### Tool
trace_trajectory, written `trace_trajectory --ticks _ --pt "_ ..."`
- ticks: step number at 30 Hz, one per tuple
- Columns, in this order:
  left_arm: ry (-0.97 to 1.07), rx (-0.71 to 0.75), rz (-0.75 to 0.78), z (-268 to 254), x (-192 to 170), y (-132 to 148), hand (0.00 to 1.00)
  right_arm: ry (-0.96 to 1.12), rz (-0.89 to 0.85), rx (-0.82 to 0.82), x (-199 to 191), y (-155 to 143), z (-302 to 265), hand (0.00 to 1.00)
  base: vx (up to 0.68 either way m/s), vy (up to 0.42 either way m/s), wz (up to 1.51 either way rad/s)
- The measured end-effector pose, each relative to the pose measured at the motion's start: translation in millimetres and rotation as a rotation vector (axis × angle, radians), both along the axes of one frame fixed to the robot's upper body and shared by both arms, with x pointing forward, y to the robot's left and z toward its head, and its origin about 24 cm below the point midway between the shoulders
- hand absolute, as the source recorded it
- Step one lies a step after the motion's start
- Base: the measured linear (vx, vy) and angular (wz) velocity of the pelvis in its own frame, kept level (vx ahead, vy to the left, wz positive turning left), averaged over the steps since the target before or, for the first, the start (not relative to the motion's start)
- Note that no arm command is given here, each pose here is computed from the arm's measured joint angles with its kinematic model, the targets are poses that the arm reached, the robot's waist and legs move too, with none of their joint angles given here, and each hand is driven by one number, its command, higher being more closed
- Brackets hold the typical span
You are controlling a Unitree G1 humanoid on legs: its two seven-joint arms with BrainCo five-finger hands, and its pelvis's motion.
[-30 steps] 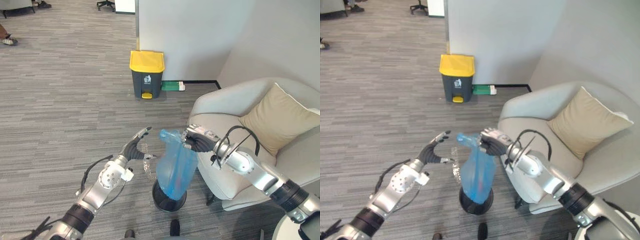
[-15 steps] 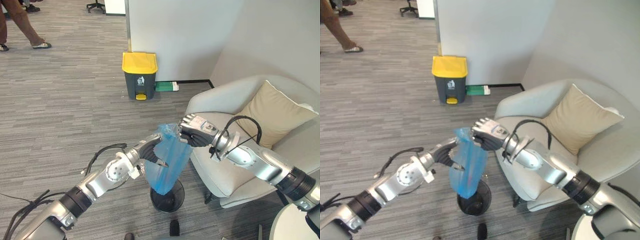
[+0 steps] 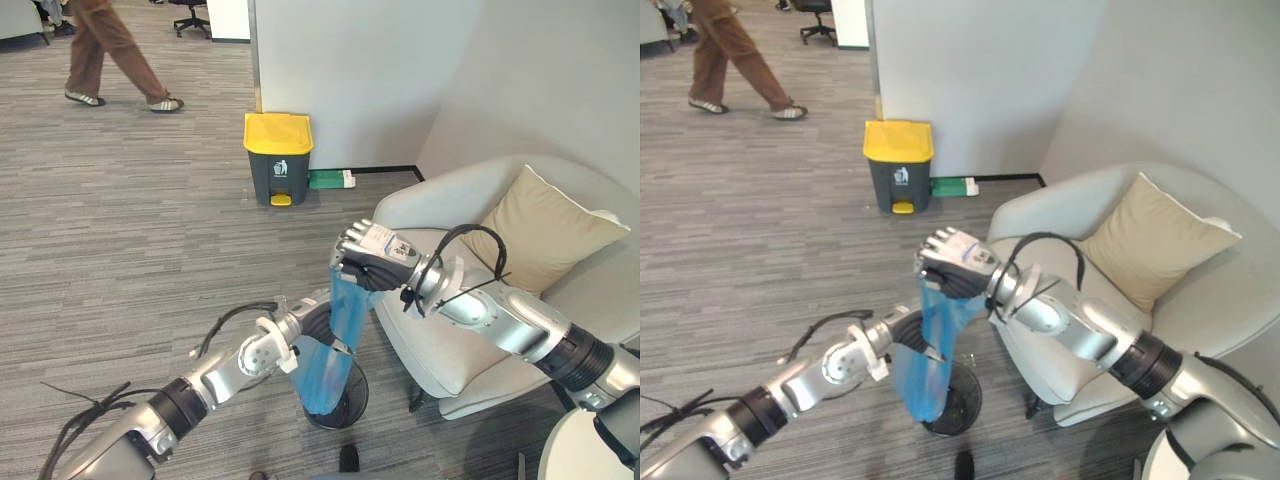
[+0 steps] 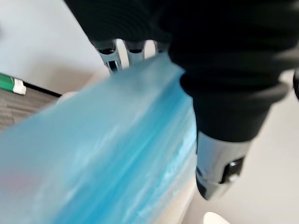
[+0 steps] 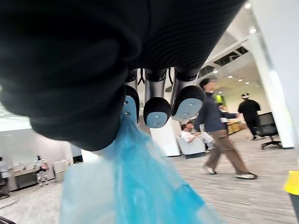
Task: Gather rubbish on tea table into small bin, then transfer packed bag to large trash can.
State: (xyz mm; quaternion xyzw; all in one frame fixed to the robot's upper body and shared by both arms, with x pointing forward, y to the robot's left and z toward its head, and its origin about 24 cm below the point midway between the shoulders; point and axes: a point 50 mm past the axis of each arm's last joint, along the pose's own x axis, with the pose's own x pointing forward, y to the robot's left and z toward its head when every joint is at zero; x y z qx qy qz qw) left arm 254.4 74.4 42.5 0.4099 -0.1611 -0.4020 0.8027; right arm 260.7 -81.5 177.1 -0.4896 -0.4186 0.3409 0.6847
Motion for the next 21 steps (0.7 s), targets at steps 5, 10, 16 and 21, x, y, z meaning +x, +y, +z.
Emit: trace_trajectory --ticks 5,10,16,21 --pt "0.006 -0.008 0.017 -5.7 0.5 -9.8 1.0 0.011 0.019 0.021 -1.4 5.1 0.4 1.0 0.0 0.0 0.0" --pt "-0.024 -0.051 0.103 -5.4 4.7 -8.4 1.0 0.049 0.092 0.075 -12.4 14.0 6.6 1.0 0.0 0.0 0.0" --pt "0.026 -0.161 0.183 -11.3 -15.0 -4.3 1.0 0.132 0.116 0.141 -25.6 14.7 -6.3 1.0 -0.01 0.003 0.01" --pt "0.024 -0.279 0.238 0.1 -11.7 -19.8 1.0 0.175 0.112 0.176 -27.8 17.7 -13.9 1.0 -0.01 0.002 0.02"
